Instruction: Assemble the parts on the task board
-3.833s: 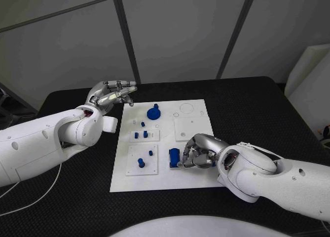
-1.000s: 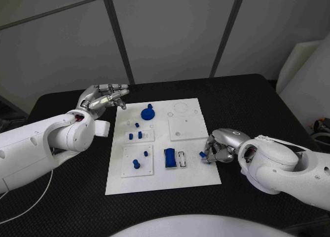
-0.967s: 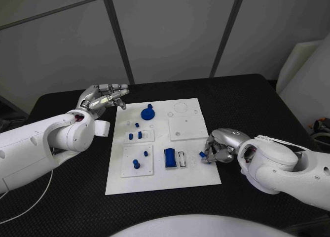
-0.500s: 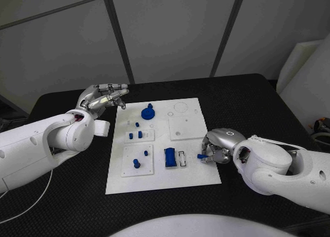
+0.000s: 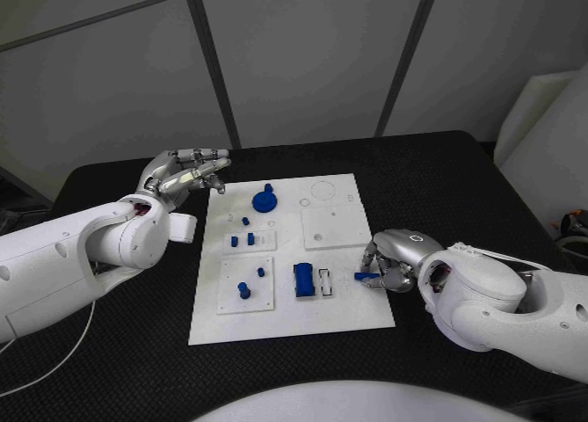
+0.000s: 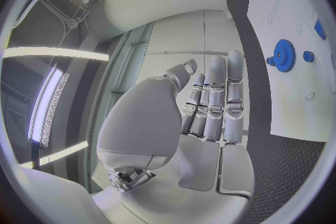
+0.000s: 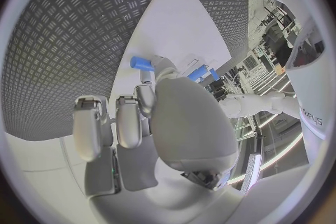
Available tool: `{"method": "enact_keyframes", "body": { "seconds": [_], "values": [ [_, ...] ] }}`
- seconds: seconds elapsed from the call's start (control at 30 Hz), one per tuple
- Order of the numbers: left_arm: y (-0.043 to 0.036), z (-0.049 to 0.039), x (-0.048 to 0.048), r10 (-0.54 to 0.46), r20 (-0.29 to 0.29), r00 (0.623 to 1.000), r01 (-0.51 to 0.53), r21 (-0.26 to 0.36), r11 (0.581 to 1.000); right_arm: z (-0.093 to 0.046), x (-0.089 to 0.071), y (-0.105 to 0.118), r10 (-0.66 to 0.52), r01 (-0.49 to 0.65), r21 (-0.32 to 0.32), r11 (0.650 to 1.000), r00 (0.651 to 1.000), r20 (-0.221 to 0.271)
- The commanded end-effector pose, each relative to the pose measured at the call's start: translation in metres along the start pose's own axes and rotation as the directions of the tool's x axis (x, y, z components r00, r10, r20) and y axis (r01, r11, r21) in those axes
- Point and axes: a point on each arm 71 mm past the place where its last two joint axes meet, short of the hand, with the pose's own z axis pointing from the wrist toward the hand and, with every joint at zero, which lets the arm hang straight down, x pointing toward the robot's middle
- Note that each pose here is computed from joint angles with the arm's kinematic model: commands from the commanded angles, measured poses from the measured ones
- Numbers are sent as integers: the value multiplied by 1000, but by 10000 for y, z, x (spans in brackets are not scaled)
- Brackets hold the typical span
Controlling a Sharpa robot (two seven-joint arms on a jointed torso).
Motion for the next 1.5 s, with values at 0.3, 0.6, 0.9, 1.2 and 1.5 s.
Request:
{"method": "enact_keyframes", "body": {
  "seconds": [0.3, 0.6, 0.9, 1.2, 1.5],
  "values": [
    [-15, -9, 5, -4, -8, 1000, 4, 4, 1000, -54, 65, 10, 278, -276, 109, 955, 961, -5],
    [-21, -16, 11, -5, -10, 1000, 5, 6, 1000, -15, 58, 152, 352, -352, 73, 933, 936, 19],
    [-24, -20, 27, -6, -14, 1000, 7, 6, 1000, 66, 87, 276, 402, -402, 58, 914, 916, 12],
    [-25, -21, 37, -8, -17, 1000, 8, 6, 1000, 158, 183, 348, 400, -394, 81, 916, 913, -85],
    [-25, -21, 34, -8, -17, 1000, 8, 6, 1000, 200, 235, 402, 403, -394, 86, 915, 904, -140]
  ]
}}
